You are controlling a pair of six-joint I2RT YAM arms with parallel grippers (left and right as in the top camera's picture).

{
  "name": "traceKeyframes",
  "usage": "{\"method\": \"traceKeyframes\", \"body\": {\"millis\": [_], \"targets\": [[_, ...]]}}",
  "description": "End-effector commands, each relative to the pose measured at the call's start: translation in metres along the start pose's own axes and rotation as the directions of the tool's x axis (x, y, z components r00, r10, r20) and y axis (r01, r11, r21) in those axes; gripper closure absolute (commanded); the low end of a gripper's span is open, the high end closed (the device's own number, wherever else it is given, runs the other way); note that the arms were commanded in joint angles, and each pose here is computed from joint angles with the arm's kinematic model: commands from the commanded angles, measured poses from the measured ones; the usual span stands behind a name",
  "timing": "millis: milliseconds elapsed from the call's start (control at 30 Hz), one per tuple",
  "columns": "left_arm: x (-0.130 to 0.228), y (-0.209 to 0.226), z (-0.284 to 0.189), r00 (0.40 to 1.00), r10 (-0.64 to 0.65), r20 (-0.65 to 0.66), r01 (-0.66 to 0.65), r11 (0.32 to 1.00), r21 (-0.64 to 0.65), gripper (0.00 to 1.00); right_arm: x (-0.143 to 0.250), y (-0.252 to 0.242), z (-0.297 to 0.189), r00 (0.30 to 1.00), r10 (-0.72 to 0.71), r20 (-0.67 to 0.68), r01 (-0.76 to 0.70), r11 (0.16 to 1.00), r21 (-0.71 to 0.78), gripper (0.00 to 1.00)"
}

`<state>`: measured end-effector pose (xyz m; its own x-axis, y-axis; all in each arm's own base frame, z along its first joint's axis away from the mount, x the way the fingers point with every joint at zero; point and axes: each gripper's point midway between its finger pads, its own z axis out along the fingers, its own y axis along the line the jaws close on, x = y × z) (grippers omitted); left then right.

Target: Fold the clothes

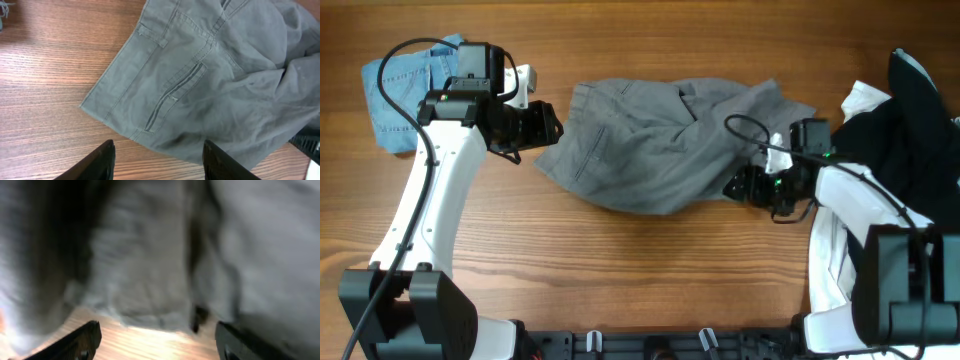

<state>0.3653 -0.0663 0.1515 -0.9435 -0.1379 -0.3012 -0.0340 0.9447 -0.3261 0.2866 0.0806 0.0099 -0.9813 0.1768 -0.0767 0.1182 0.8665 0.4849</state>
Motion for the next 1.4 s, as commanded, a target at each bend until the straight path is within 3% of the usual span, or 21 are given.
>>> {"method": "traceKeyframes", "body": {"millis": [0,33,167,200,367,467,767,1000,1033,1067,1100,1133,1267,1367], "targets": [[0.000,0.001,0.002,1.000,0.019,-0.004,-0.019,1.000,-0.006,0.44,0.023,0.002,0.023,0.999,0.006,-0.053,-0.008,0.999,-0.034,0.23],[0.000,0.001,0.002,1.000,0.019,-0.004,-0.019,1.000,-0.006,0.44,0.021,-0.003,0.027,0.999,0.017,-0.039,-0.017,1.000,-0.005,0.29],[0.001,0.002,0.002,1.000,0.018,-0.008,-0.018,1.000,-0.008,0.43,0.005,-0.016,0.017,0.999,0.035,0.023,-0.037,0.997,0.070,0.92],[0.003,0.002,0.002,1.000,0.016,-0.015,-0.016,1.000,-0.009,0.43,0.002,-0.021,0.004,0.998,0.057,0.027,-0.060,0.992,0.113,0.96],[0.008,0.003,0.002,0.999,0.010,-0.035,-0.010,1.000,-0.013,0.41,0.013,-0.020,-0.101,0.987,0.157,0.039,-0.161,0.929,0.334,0.96],[0.010,0.004,0.002,0.999,0.006,-0.047,-0.007,1.000,-0.015,0.39,0.034,-0.010,-0.138,0.967,0.248,0.056,-0.251,0.896,0.367,0.96],[0.060,0.047,0.076,0.962,-0.020,-0.272,-0.013,0.993,-0.116,0.28,0.023,0.004,-0.157,0.986,0.087,0.145,-0.131,0.937,0.324,0.96],[0.083,0.071,0.132,0.927,-0.056,-0.371,0.002,0.989,-0.145,0.34,0.018,0.005,-0.157,0.985,0.074,0.157,-0.122,0.939,0.321,0.96],[0.083,0.075,0.135,0.928,-0.057,-0.369,-0.004,0.987,-0.161,0.39,0.018,0.005,-0.157,0.985,0.073,0.159,-0.121,0.939,0.321,0.96],[0.082,0.078,0.136,0.929,-0.057,-0.367,-0.008,0.985,-0.173,0.60,0.017,0.005,-0.157,0.984,0.071,0.163,-0.121,0.940,0.320,0.96],[0.082,0.078,0.136,0.929,-0.057,-0.366,-0.008,0.985,-0.175,0.89,0.016,0.005,-0.157,0.984,0.070,0.165,-0.120,0.940,0.319,0.96],[0.084,0.079,0.134,0.926,-0.064,-0.372,-0.004,0.984,-0.178,0.96,0.016,0.005,-0.157,0.983,0.070,0.167,-0.121,0.940,0.319,0.96],[0.086,0.097,0.089,0.888,-0.187,-0.419,0.099,0.970,-0.222,0.96,0.016,0.002,-0.159,0.983,0.071,0.171,-0.126,0.932,0.339,0.96],[0.075,0.131,0.030,0.867,-0.374,-0.329,0.292,0.917,-0.271,0.96,0.032,-0.002,-0.159,0.983,0.131,0.129,-0.169,0.919,0.355,0.96]]}}
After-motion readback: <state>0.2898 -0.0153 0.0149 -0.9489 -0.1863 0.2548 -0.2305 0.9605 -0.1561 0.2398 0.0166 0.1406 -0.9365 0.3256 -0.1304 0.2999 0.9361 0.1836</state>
